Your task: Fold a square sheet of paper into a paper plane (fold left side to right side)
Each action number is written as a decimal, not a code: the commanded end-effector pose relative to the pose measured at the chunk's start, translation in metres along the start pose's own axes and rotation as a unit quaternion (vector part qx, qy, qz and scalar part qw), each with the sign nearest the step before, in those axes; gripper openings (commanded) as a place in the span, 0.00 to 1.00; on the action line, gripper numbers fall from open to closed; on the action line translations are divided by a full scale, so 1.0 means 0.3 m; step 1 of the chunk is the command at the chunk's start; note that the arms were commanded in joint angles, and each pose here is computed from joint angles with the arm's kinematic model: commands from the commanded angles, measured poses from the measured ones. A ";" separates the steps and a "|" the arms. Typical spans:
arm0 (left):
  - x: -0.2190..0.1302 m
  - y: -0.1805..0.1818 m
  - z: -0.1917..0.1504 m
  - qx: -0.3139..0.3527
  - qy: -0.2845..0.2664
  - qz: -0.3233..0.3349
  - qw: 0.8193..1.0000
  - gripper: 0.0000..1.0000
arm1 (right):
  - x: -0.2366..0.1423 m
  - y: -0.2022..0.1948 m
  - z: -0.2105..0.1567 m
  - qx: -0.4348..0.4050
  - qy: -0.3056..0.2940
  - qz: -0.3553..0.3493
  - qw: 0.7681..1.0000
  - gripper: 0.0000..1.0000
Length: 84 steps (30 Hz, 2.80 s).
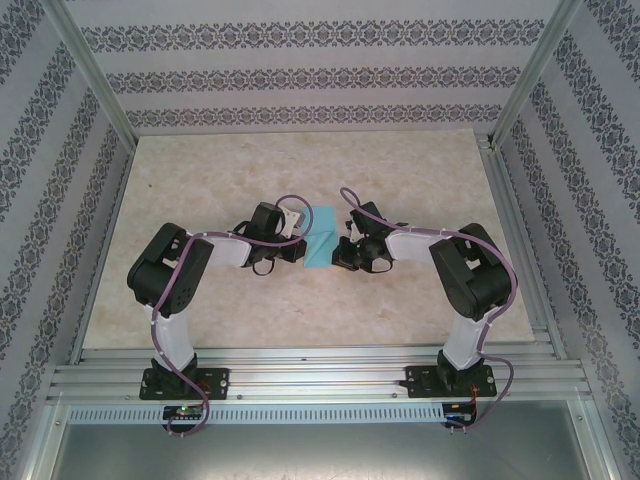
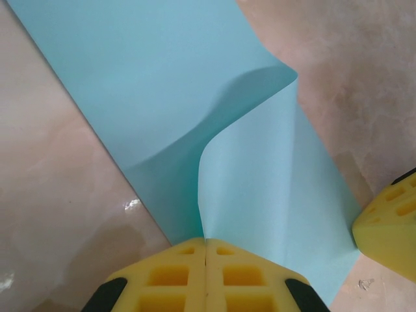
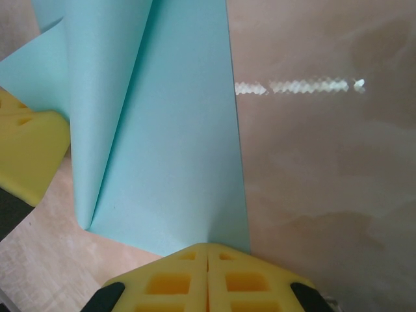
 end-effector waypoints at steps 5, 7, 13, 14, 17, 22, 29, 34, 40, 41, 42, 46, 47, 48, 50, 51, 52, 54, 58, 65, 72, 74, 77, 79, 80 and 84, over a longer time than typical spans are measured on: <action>-0.033 0.011 0.021 0.003 -0.018 0.014 1.000 0.00 | 0.059 -0.069 -0.051 0.007 0.028 -0.049 0.998 0.07; -0.031 0.011 0.022 0.003 -0.019 0.014 1.000 0.00 | 0.059 -0.068 -0.051 0.007 0.028 -0.050 0.998 0.07; -0.029 0.014 0.019 0.004 -0.015 0.015 1.000 0.00 | 0.060 -0.069 -0.051 0.008 0.029 -0.049 0.998 0.07; -0.026 0.014 0.015 0.004 -0.013 0.016 1.000 0.00 | 0.059 -0.067 -0.050 0.007 0.028 -0.049 0.998 0.07; -0.018 0.024 0.004 0.002 -0.008 0.020 1.000 0.00 | 0.057 -0.061 -0.047 0.006 0.027 -0.046 0.999 0.08; -0.008 0.038 -0.024 0.000 0.006 0.028 1.000 0.00 | 0.025 -0.006 -0.015 -0.004 0.011 -0.016 1.000 0.11; -0.005 0.042 -0.046 -0.002 0.011 0.031 0.999 0.00 | -0.098 0.103 0.069 -0.021 -0.037 0.025 0.999 0.14; 0.000 0.037 -0.044 0.000 0.011 0.029 1.000 0.00 | -0.122 0.156 0.133 -0.019 -0.065 0.052 0.996 0.13; 0.003 0.039 -0.053 0.001 0.015 0.032 0.999 0.00 | -0.043 0.206 0.187 -0.005 -0.066 0.088 0.994 0.10; 0.003 0.039 -0.053 0.001 0.015 0.033 0.999 0.00 | -0.029 0.214 0.191 -0.006 -0.063 0.091 0.994 0.10; 0.003 0.038 -0.054 0.002 0.015 0.032 0.999 0.00 | -0.016 0.221 0.194 -0.008 -0.060 0.092 0.994 0.10; 0.006 0.038 -0.055 0.002 0.015 0.032 0.999 0.00 | 0.023 0.220 0.196 -0.007 -0.050 0.088 0.995 0.10; 0.007 0.038 -0.056 0.001 0.016 0.032 0.999 0.00 | 0.033 0.216 0.194 -0.006 -0.048 0.086 0.995 0.10; 0.007 0.037 -0.054 0.002 0.015 0.031 0.999 0.00 | 0.040 0.214 0.193 -0.006 -0.047 0.086 0.995 0.10; 0.010 0.035 -0.055 0.002 0.017 0.030 0.999 0.00 | 0.056 0.208 0.190 -0.005 -0.043 0.086 0.995 0.10; 0.009 0.035 -0.052 0.003 0.015 0.030 0.999 0.00 | 0.063 0.206 0.188 -0.004 -0.041 0.085 0.996 0.10; 0.011 0.035 -0.054 0.003 0.016 0.030 0.999 0.00 | 0.067 0.203 0.188 -0.004 -0.040 0.084 0.996 0.10; 0.012 0.034 -0.057 0.003 0.018 0.030 0.999 0.00 | 0.076 0.198 0.184 -0.003 -0.037 0.081 0.996 0.10; 0.012 0.032 -0.057 0.004 0.018 0.029 0.999 0.00 | 0.086 0.187 0.179 -0.004 -0.034 0.073 0.997 0.10; 0.016 0.025 -0.060 0.007 0.020 0.027 0.999 0.00 | 0.107 0.161 0.166 -0.005 -0.026 0.058 0.998 0.10; 0.018 0.024 -0.063 0.008 0.022 0.029 0.999 0.00 | 0.119 0.149 0.161 -0.004 -0.022 0.054 0.998 0.10; 0.017 0.025 -0.062 0.008 0.021 0.029 0.999 0.00 | 0.124 0.143 0.158 -0.003 -0.020 0.051 0.998 0.10; 0.017 0.026 -0.064 0.008 0.022 0.029 0.999 0.00 | 0.131 0.134 0.151 -0.004 -0.016 0.045 0.999 0.10; 0.013 0.022 -0.060 0.008 0.020 0.028 0.999 0.00 | 0.135 0.127 0.147 -0.003 -0.014 0.041 0.999 0.10; 0.010 0.020 -0.056 0.007 0.018 0.027 0.999 0.00 | 0.138 0.121 0.144 -0.002 -0.012 0.037 0.999 0.10; -0.030 -0.010 -0.010 0.005 -0.005 0.013 1.000 0.01 | 0.147 0.097 0.124 -0.003 -0.002 0.020 1.000 0.10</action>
Point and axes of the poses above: each hand's point on the last joint's axis, 136 mm out from that joint toward the fingers, its own x axis out along the fingers, its own y axis along the line the jaws close on, z = x × y, the point moved 6 cm from there along -x, back along the fingers, and after that the axes turned 1 degree about x, right-handed, at the moved point
